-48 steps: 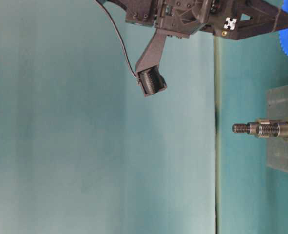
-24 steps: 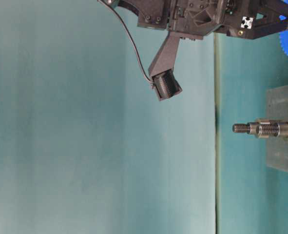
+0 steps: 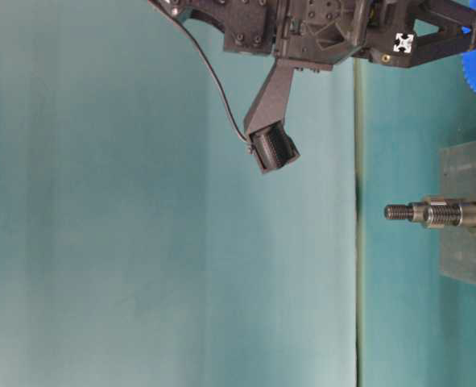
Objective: Fit the large gear onto the shaft.
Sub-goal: 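Lift the blue gear and carry it over the upper shaft, then align the gear bore with the upper shaft and lower it down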
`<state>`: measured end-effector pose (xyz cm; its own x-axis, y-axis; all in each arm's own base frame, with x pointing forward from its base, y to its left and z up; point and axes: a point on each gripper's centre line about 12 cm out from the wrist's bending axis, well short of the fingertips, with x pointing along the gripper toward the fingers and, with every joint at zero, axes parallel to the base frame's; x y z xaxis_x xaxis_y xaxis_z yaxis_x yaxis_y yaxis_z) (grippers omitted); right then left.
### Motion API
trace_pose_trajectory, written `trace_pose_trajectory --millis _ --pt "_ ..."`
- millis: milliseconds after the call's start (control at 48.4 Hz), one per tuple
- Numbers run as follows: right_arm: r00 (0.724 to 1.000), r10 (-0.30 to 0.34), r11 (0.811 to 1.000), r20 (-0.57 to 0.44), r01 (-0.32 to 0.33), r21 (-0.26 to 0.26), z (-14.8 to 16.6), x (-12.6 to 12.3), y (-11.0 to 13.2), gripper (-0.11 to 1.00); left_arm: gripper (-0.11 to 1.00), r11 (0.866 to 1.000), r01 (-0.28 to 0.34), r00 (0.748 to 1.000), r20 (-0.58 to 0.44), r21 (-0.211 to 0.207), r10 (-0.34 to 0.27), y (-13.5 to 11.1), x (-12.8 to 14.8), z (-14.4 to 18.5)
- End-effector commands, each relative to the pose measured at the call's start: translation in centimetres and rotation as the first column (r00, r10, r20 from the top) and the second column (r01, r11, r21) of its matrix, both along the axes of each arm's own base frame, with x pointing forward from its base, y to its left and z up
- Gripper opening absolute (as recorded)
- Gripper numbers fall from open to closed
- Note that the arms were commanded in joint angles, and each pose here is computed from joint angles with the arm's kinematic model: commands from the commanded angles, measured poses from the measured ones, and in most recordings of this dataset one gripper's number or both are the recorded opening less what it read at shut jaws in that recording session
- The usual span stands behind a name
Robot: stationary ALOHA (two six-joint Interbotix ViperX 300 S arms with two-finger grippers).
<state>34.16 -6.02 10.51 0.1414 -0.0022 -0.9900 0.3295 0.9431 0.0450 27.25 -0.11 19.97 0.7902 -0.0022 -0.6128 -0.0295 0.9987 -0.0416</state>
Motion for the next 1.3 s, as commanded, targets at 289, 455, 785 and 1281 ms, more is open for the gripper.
trace_pose_trajectory --millis 289,455,785,1281 --pt "0.998 -0.022 1.000 0.059 0.022 -0.012 8.4 4.2 -2.5 0.48 0.00 1.000 -0.001 0.999 0.032 -0.001 0.001 0.0 0.4 0.7" --pt "0.996 -0.017 1.000 0.088 0.018 -0.018 10.3 6.4 -2.9 0.48 0.00 1.000 0.000 1.000 0.031 0.000 0.000 0.0 0.4 0.6" --pt "0.993 0.050 0.999 0.106 -0.050 -0.003 10.9 10.2 -2.7 0.48 0.00 1.000 -0.001 1.000 0.028 -0.001 0.001 0.0 0.4 0.5" --pt "0.990 0.089 0.996 0.106 -0.089 -0.007 10.3 12.3 -2.7 0.48 0.00 1.000 -0.002 1.000 0.018 -0.003 0.002 0.0 0.2 0.2"
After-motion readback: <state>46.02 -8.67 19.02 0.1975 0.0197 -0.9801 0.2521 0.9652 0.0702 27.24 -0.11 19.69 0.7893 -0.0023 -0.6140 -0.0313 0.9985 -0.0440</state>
